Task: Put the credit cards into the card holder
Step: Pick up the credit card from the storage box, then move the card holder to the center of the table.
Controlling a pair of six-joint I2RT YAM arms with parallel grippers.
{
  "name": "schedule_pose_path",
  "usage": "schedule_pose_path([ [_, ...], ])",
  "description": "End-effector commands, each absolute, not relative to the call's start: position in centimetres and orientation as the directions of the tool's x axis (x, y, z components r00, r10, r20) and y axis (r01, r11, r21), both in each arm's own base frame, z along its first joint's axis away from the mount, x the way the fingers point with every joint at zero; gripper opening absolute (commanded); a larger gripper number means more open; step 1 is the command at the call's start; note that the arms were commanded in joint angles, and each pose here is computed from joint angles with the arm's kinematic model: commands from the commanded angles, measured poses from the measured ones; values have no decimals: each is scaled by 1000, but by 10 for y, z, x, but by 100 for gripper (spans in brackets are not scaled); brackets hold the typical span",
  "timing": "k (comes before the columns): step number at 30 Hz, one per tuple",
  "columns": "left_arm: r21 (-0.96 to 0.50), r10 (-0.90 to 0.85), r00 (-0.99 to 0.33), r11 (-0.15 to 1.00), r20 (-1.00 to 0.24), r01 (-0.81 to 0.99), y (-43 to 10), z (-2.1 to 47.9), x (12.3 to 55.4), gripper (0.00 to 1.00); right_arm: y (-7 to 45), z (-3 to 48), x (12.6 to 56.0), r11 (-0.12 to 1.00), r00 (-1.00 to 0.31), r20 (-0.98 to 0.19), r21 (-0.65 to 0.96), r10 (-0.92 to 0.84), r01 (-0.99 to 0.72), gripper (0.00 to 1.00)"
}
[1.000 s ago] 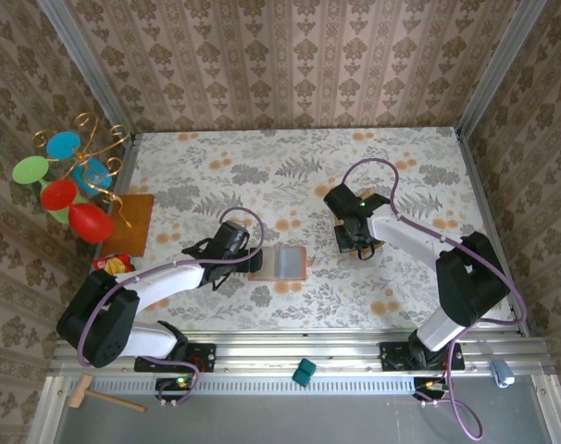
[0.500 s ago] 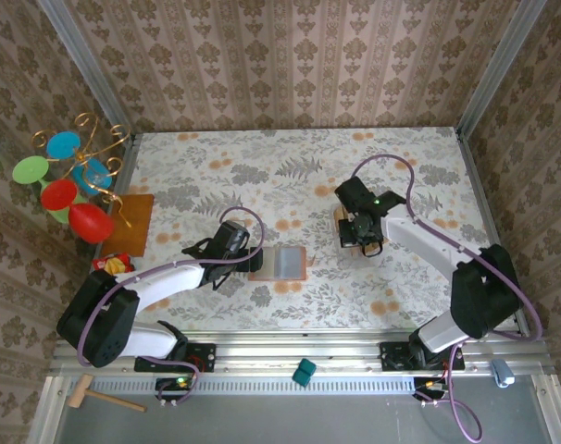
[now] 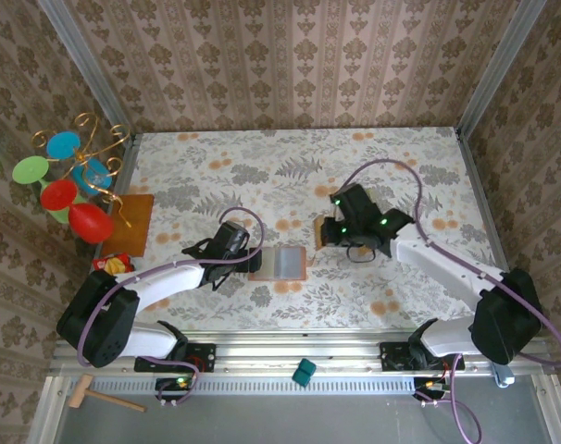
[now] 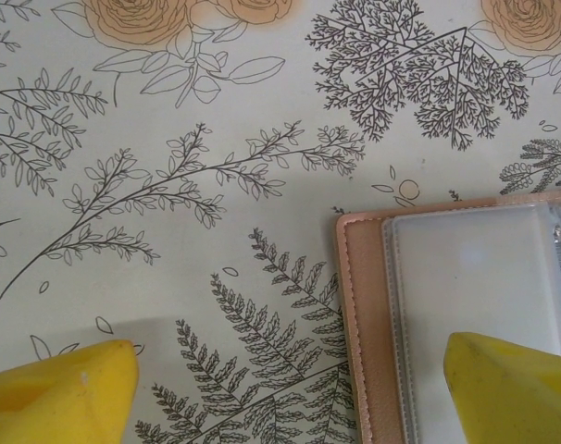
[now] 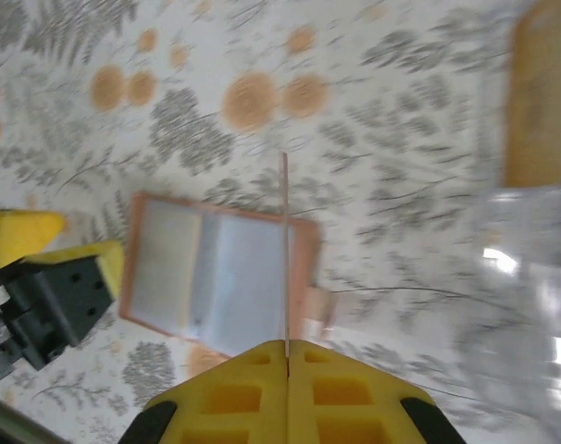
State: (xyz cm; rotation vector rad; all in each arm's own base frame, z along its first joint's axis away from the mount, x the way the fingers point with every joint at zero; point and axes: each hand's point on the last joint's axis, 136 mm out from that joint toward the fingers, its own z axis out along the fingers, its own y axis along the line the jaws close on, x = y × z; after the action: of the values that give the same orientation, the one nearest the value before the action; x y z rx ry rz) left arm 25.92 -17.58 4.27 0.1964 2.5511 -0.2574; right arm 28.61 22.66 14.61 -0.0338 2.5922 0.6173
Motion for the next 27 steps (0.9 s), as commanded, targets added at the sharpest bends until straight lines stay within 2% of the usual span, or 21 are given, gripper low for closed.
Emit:
schedule_pose_path([
  [1, -109, 106, -827, 974, -553, 198, -174, 49, 262, 87, 278, 142, 288, 840, -873, -467, 521, 136, -148, 0],
  [6, -100, 107, -823, 976, -557, 194, -174, 53, 264, 87, 317, 111, 283, 858, -875, -468, 493, 121, -145, 0],
  [11, -96, 103, -821, 977, -561, 188, -173, 56, 264, 87, 330, 91, 282, 884, -861, -495, 447, 119, -135, 0],
  [27, -90, 106, -823, 978, -557, 187, -172, 54, 264, 87, 306, 60, 276, 935, -868, -481, 349, 125, -59, 0],
])
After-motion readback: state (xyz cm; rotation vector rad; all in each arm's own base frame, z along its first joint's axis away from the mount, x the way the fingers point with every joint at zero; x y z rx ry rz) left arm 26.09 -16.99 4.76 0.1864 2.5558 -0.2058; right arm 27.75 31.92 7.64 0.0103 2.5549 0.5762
